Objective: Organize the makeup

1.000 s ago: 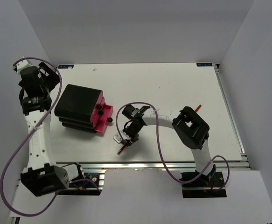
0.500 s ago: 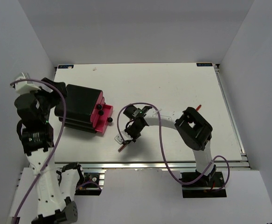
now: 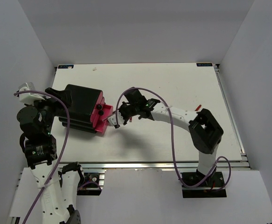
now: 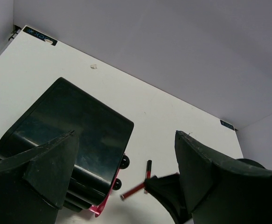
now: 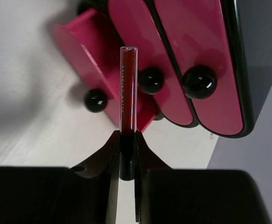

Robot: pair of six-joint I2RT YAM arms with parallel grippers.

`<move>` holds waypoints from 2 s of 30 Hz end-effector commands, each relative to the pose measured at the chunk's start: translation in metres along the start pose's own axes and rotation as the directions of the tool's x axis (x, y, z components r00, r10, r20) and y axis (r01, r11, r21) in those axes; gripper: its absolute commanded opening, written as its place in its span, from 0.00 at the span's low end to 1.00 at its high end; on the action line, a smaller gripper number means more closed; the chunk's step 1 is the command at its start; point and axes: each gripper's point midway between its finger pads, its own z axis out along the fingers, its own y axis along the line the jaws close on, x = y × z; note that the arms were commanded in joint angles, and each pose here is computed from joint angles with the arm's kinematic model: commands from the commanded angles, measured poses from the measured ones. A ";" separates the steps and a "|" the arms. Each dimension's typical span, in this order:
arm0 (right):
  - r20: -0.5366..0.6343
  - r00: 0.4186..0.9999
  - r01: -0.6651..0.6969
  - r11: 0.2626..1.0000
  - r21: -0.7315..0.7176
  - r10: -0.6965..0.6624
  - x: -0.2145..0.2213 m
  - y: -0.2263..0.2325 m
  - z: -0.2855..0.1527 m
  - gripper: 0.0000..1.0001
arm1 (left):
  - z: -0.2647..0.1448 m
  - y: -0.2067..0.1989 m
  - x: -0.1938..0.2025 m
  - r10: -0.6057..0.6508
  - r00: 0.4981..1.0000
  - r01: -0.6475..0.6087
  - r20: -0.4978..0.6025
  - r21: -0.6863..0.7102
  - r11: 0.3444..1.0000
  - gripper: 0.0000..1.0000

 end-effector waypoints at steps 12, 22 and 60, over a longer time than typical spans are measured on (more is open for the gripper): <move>-0.124 0.974 0.205 0.969 0.140 -0.188 0.019 -0.055 0.046 0.00 | -0.003 -0.004 0.004 -0.032 0.999 0.031 0.003 0.025 0.999 0.92; -0.110 0.972 0.221 0.968 0.118 -0.208 0.007 -0.040 0.063 0.17 | -0.001 -0.008 0.002 -0.037 0.999 0.037 0.001 0.045 0.998 0.92; 0.265 0.192 -0.844 0.021 0.536 0.945 0.151 0.032 -0.252 0.89 | 0.064 -0.138 0.227 0.173 0.780 -0.020 -0.602 0.253 0.967 0.69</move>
